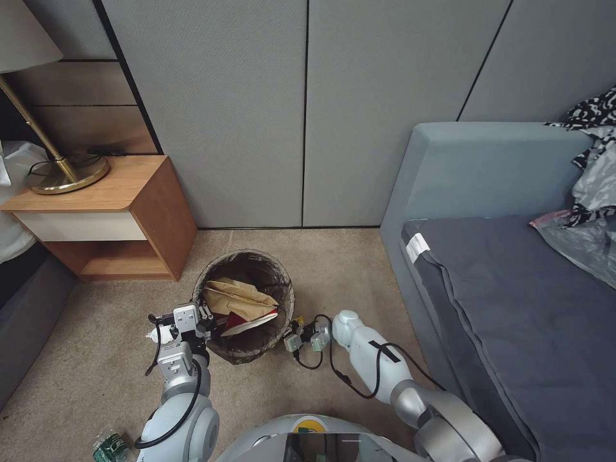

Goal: Pick up the trash bin, then pick up the garbage from the floor and place it into the trash bin.

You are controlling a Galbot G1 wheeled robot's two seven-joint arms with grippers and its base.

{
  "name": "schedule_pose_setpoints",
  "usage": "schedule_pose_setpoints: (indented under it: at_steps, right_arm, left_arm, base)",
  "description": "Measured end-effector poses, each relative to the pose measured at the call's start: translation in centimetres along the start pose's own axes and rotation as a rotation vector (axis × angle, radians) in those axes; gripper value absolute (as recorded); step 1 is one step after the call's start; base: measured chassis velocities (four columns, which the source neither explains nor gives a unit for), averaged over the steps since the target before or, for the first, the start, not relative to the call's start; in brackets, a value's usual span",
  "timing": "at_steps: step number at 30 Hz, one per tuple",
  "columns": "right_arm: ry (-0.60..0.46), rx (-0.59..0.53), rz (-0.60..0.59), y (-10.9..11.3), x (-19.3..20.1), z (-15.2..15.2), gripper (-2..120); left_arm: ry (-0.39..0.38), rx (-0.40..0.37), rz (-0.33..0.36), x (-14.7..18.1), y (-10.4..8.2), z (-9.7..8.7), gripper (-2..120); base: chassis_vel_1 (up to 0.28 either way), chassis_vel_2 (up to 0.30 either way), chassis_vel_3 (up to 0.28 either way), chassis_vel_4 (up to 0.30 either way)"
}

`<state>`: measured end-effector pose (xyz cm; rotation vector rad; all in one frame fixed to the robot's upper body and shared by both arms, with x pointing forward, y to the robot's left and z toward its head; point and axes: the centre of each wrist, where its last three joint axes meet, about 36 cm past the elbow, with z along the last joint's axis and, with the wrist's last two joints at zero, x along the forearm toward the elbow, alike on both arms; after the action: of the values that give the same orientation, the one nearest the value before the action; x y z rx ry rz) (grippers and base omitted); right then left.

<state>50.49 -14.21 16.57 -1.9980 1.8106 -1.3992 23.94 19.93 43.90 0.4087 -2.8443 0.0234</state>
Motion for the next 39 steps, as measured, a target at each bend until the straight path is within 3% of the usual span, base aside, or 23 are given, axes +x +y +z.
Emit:
schedule_pose_setpoints:
  at_steps: [13,19,29,39]
  right_arm:
    - [0.003,-0.133,0.164,2.9,3.0,0.9,0]
    - [0.052,-0.203,0.275,4.4,6.2,2.3,0]
    - [0.106,-0.447,0.653,9.4,12.2,3.1,0]
    - [0.083,-0.542,0.872,10.6,14.1,1.9,0]
  left_arm:
    - [-0.007,0.009,-0.002,-0.4,0.2,-0.1,0]
    - [-0.010,0.013,-0.004,-0.5,0.5,-0.3,0]
    - [-0.012,0.018,0.004,-0.8,0.4,-0.3,0]
    - [-0.009,0.017,0.007,-0.9,0.4,-0.2,0]
  base:
    - [0.000,0.000,0.000,0.000]
    - [0.000,0.000,0.000,0.000]
    - [0.000,0.000,0.000,0.000]
    - [0.000,0.000,0.000,0.000]
